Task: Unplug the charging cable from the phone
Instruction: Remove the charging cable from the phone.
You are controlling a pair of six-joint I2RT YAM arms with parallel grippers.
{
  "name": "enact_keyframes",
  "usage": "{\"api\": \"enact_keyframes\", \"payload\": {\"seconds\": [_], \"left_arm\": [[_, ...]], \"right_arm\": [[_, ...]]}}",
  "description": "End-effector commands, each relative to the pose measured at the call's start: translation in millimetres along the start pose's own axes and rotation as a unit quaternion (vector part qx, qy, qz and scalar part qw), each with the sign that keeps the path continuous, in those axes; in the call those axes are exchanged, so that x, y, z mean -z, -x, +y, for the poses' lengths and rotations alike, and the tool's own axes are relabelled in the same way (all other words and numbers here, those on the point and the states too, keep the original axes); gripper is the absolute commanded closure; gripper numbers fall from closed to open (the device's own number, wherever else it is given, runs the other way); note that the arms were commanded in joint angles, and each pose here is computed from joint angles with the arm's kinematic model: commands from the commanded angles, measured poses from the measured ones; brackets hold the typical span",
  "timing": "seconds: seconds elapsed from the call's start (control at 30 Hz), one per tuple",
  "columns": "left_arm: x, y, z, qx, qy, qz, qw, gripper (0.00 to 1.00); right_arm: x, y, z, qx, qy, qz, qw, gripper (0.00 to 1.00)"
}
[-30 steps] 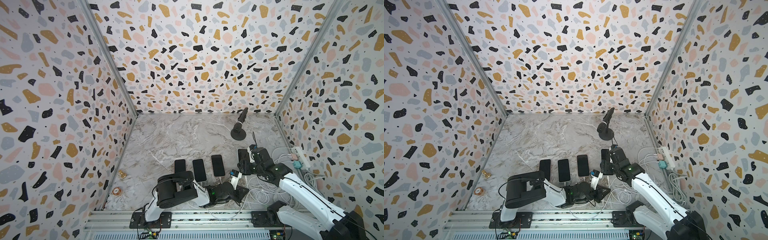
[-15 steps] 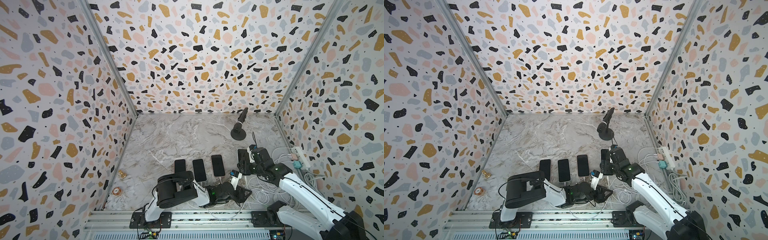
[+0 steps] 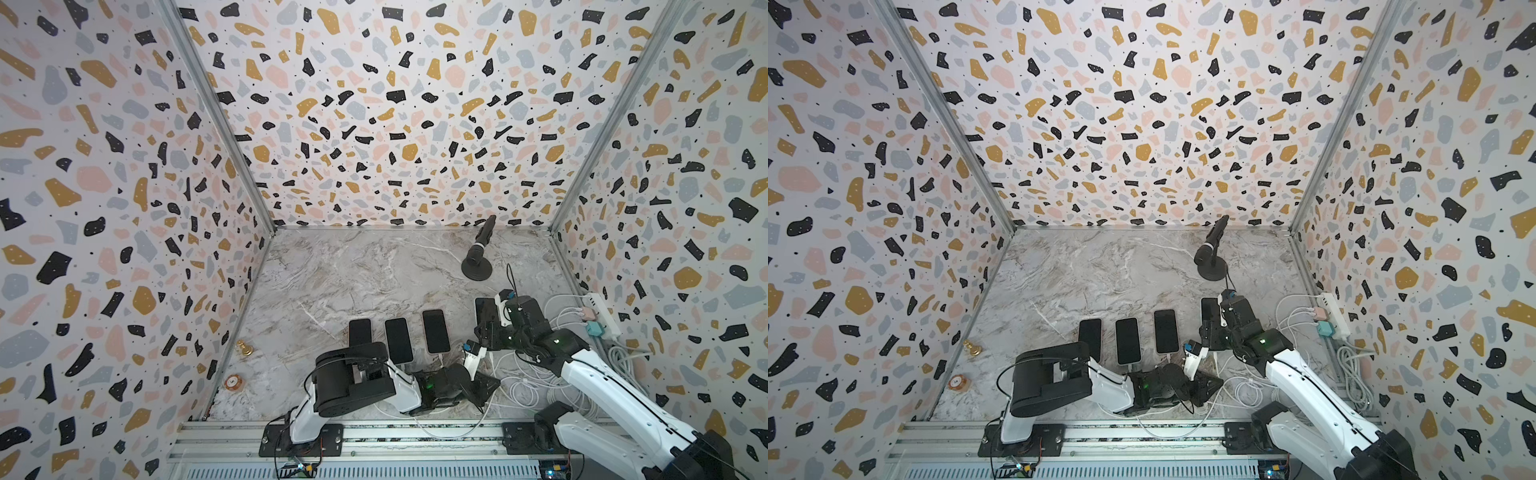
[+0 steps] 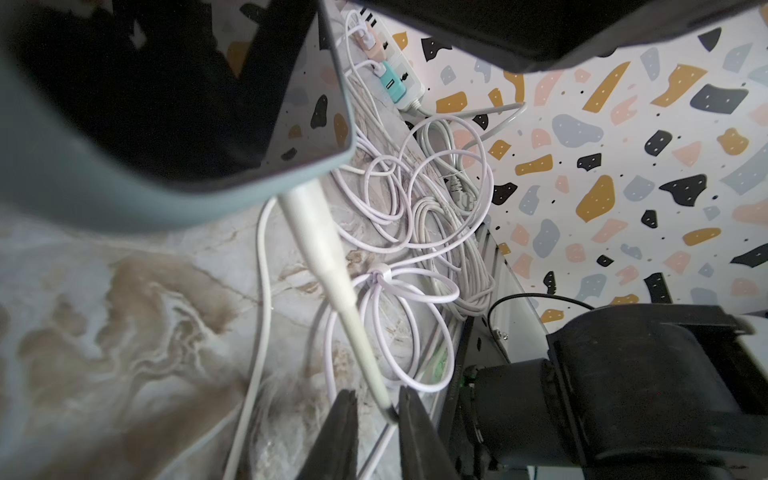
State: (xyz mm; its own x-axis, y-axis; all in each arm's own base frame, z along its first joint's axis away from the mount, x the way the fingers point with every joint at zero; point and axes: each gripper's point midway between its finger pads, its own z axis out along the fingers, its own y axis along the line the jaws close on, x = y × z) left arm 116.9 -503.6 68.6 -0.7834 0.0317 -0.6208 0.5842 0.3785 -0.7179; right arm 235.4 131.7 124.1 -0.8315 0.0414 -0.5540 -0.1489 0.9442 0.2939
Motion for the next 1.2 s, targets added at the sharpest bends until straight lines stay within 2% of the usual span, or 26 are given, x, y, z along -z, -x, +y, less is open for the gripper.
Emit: {"api": "enact_keyframes", "payload": {"seconds": [0.0, 0.07, 0.27, 0.6, 0.97, 1.0, 1.03, 1.07, 1.17], "left_arm": [[-5.2, 9.5, -7.6, -0.008, -0.015, -0.012, 1.0, 0.93], [-5.3, 8.3, -6.0, -0.008, -0.01, -0.009, 1.0, 1.0], [-7.5, 0.4, 0.5, -0.007, 0.003, 0.001, 1.0, 1.0], [-6.7, -14.5, 2.0, -0.02, 0.021, 0.006, 1.0, 1.0], [-0.9, -11.7, 1.7, -0.028, 0.023, 0.0, 0.999, 1.0], [1.9, -8.9, -0.9, -0.037, 0.024, -0.003, 0.999, 0.9], [5.9, -4.1, -3.4, -0.05, 0.024, -0.009, 0.998, 0.72], [11.8, -1.1, -3.5, -0.059, 0.029, -0.012, 0.998, 0.59], [35.6, 7.9, -2.0, -0.095, 0.054, -0.016, 0.994, 0.32]], "right_arm": [[5.8, 8.4, 7.3, 0.007, 0.016, -0.018, 1.0, 0.59], [5.6, 10.1, 6.3, 0.006, 0.012, -0.021, 1.0, 0.59], [5.8, 24.4, 5.9, 0.007, -0.004, -0.031, 0.999, 0.6], [22.8, 72.0, 14.8, 0.013, -0.023, -0.069, 0.997, 0.6], [22.4, 72.6, 5.5, 0.0, -0.043, -0.062, 0.997, 0.62], [20.7, 67.4, 1.4, -0.001, -0.052, -0.054, 0.997, 0.62], [18.3, 62.0, -2.9, -0.002, -0.059, -0.045, 0.997, 0.62], [15.4, 56.1, -7.5, -0.004, -0.067, -0.034, 0.997, 0.61], [5.5, 42.8, -20.5, -0.018, -0.087, 0.007, 0.996, 0.62]]}}
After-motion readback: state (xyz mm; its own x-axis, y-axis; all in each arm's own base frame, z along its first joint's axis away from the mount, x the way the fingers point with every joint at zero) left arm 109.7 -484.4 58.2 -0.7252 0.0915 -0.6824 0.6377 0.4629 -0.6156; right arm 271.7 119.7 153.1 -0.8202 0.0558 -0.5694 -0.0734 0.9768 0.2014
